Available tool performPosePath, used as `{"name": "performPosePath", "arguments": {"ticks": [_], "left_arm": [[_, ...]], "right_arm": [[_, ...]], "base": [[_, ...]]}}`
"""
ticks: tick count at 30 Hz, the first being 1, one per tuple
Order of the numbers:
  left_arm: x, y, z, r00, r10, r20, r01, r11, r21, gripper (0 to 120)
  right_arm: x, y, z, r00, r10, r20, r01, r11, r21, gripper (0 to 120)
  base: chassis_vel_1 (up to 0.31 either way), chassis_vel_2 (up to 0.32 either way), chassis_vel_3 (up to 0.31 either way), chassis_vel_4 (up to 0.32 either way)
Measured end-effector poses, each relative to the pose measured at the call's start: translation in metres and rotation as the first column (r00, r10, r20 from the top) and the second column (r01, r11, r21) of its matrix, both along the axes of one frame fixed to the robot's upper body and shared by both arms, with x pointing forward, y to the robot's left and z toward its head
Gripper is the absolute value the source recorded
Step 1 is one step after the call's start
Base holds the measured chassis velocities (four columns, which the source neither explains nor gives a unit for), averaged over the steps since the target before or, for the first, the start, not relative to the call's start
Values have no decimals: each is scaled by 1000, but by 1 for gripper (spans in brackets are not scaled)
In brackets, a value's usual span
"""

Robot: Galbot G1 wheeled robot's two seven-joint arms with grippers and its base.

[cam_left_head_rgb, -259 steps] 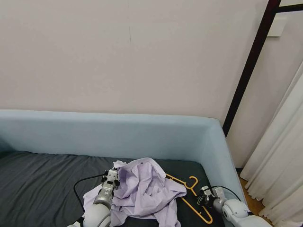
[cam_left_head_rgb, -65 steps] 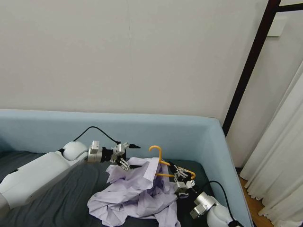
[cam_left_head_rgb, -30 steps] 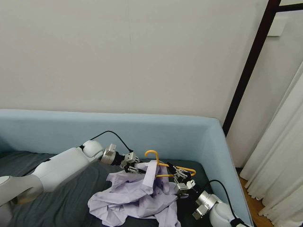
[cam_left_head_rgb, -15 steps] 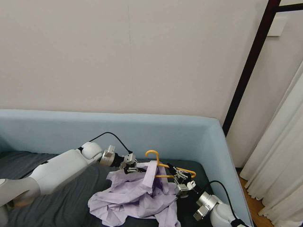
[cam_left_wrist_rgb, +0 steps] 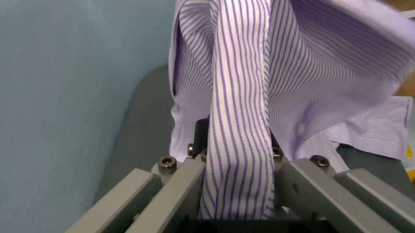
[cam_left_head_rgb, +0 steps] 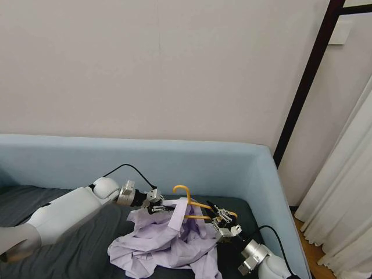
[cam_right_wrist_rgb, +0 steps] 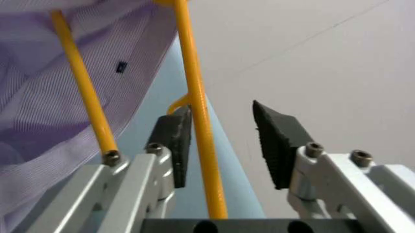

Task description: Pick up the clothes from the sofa and hang them on the clothes hanger.

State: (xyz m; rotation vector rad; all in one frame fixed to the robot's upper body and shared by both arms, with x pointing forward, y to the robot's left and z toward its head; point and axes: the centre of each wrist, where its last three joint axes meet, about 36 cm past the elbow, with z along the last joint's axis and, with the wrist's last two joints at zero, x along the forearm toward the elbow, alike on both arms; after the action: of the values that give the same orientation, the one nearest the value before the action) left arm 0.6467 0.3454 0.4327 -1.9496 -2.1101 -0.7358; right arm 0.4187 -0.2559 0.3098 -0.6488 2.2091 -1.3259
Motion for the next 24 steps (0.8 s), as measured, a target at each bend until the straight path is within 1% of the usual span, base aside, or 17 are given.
{"name": "performPosePath", "arguments": {"ticks": [3,4,5,7,9,10,14,15,16,17,18,19,20,21,22,23,24], "left_arm": [[2,5,0,1000,19,7,-19,1000,-11,1],[2,5,0,1000,19,7,-19,1000,-11,1],[2,6,-1,1000,23,7,-23,1000,-13,1],[3,9,-2,999,33,9,-33,999,-20,1],[3,11,-2,999,43,13,-42,999,-29,1],[3,11,-2,999,43,13,-42,999,-29,1],[3,13,-2,999,51,15,-51,998,-38,1],[3,13,-2,999,51,15,-51,998,-38,1],[3,13,-2,999,52,17,-51,998,-42,1],[2,13,-1,998,53,17,-52,998,-44,1],[2,13,-1,998,53,17,-52,998,-44,1],[2,13,-1,998,53,18,-52,997,-48,1],[0,13,0,999,52,18,-51,997,-52,1],[0,13,0,999,52,17,-51,997,-54,1],[-1,12,0,999,51,15,-50,997,-57,1],[-1,12,0,999,51,15,-50,997,-57,1],[-3,12,0,999,50,14,-49,997,-61,1]], "right_arm": [[-16,0,6,1000,0,-17,1,999,51,54],[-16,0,6,1000,0,-17,1,999,51,54],[-23,0,8,1000,1,-22,0,997,72,58],[-39,-2,7,999,3,-36,1,992,128,66],[-51,-5,5,998,4,-56,5,987,158,77],[-51,-5,5,998,4,-56,5,987,158,77],[-76,-7,-8,985,-15,-172,55,972,230,93],[-76,-7,-8,985,-15,-172,55,972,230,93],[-82,-5,-15,973,-25,-230,87,962,261,97],[-86,-3,-20,962,-31,-270,109,954,278,99],[-86,-3,-20,962,-31,-270,109,954,278,99],[-92,1,-28,933,-43,-358,163,935,313,100],[-95,7,-35,893,-49,-447,221,914,340,100],[-94,13,-40,861,-54,-506,267,894,359,100],[-92,19,-43,829,-53,-557,309,873,377,100],[-92,19,-43,829,-53,-557,309,873,377,100],[-88,27,-46,789,-40,-613,351,848,397,100]], "base": [[0,0,0,0],[0,0,0,0],[0,0,0,0],[0,0,0,0],[0,0,0,0],[0,0,0,0],[0,0,0,0],[0,0,0,0],[0,0,0,0],[0,0,0,0],[0,0,0,0],[0,0,0,0],[0,0,0,0],[0,0,0,0],[0,0,0,0],[0,0,0,0],[0,0,0,0]]}}
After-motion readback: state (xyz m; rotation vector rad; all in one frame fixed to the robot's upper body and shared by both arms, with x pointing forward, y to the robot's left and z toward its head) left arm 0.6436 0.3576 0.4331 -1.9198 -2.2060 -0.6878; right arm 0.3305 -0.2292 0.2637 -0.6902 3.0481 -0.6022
